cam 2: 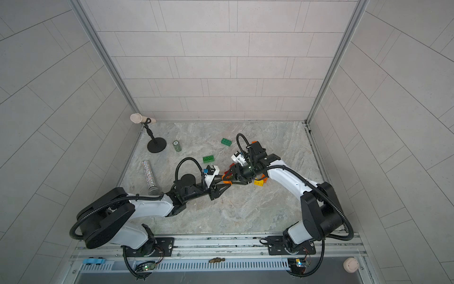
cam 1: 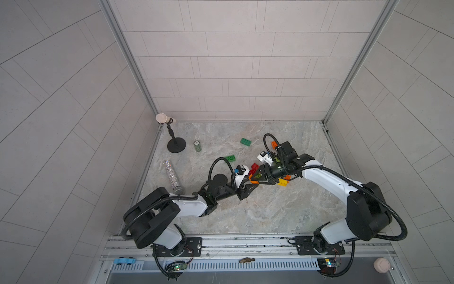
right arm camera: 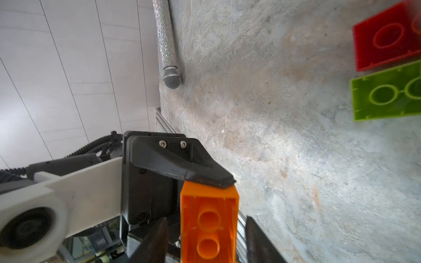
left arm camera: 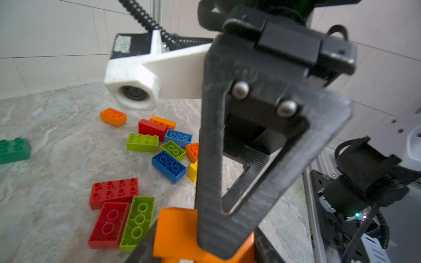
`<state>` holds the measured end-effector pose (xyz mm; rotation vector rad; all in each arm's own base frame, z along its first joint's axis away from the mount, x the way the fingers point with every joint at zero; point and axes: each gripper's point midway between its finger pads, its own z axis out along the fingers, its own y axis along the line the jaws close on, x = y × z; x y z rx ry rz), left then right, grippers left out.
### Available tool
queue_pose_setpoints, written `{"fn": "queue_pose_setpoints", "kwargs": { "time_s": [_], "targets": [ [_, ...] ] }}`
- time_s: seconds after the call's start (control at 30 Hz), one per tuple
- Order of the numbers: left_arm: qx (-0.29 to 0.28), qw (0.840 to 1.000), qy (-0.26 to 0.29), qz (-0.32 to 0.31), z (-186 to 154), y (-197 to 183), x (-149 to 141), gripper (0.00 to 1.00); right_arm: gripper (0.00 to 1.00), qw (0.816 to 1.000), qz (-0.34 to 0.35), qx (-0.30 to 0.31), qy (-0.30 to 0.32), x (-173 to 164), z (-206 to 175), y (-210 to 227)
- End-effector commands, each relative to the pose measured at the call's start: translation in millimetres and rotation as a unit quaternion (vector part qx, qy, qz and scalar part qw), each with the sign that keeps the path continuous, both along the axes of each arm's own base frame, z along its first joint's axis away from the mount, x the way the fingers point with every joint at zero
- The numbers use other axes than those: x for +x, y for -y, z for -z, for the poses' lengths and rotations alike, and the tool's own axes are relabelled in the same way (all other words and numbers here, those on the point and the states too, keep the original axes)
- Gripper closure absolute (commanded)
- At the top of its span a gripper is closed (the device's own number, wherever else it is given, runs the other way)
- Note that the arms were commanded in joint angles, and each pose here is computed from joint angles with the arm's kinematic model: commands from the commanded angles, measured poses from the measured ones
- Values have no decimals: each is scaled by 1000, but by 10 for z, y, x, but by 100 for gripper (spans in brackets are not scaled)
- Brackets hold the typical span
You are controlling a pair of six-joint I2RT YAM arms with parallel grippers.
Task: Assemble a rectangle with lego
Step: Place the lego brick at the center of the board.
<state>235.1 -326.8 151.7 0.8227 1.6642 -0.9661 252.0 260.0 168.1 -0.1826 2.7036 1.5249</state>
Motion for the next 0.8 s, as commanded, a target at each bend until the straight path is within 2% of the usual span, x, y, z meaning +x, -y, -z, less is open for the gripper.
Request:
{"fn": "queue_pose_setpoints", "kwargs": {
  "time_s": [0.0, 0.07, 0.1, 0.17, 0.23, 0.3, 0.37, 0.43, 0.47, 0.53, 0.57, 0.63, 0.7, 0.77],
  "targets": [
    [71, 996, 0, -53, 169, -211, 104, 64, 31, 999, 46, -8, 12, 215, 43, 112],
    [138, 986, -15, -97, 321, -401, 184, 64, 29, 996, 92, -17, 13, 380, 84, 294],
    [186, 975, -34, -116, 437, -526, 193, 64, 29, 992, 124, -22, 13, 480, 119, 428],
    [265, 947, -72, -169, 581, -815, 230, 64, 30, 983, 178, -44, 18, 627, 198, 700],
    [335, 919, -109, -178, 654, -1032, 173, 64, 31, 972, 217, -91, 27, 704, 301, 970],
    [365, 891, -169, -212, 675, -1247, 167, 64, 32, 964, 229, -128, 40, 719, 354, 1097],
    [376, 876, -231, -192, 668, -1287, 133, 66, 33, 960, 230, -154, 51, 720, 386, 1143],
    [446, 832, -249, -216, 669, -1499, 165, 66, 33, 950, 216, -215, 63, 656, 466, 1234],
    [476, 815, -258, -208, 700, -1549, 150, 66, 34, 941, 209, -255, 73, 625, 492, 1304],
    [524, 779, -282, -199, 792, -1640, 154, 66, 33, 916, 191, -338, 99, 580, 514, 1448],
    [540, 766, -292, -193, 852, -1653, 164, 66, 34, 903, 182, -373, 114, 567, 508, 1510],
    [558, 750, -306, -180, 974, -1652, 179, 66, 34, 886, 170, -411, 134, 548, 495, 1544],
    [568, 739, -319, -173, 1101, -1645, 212, 66, 34, 883, 161, -416, 142, 522, 502, 1509],
    [570, 736, -323, -173, 1154, -1639, 285, 66, 34, 886, 156, -414, 141, 489, 527, 1473]
  ]
}}
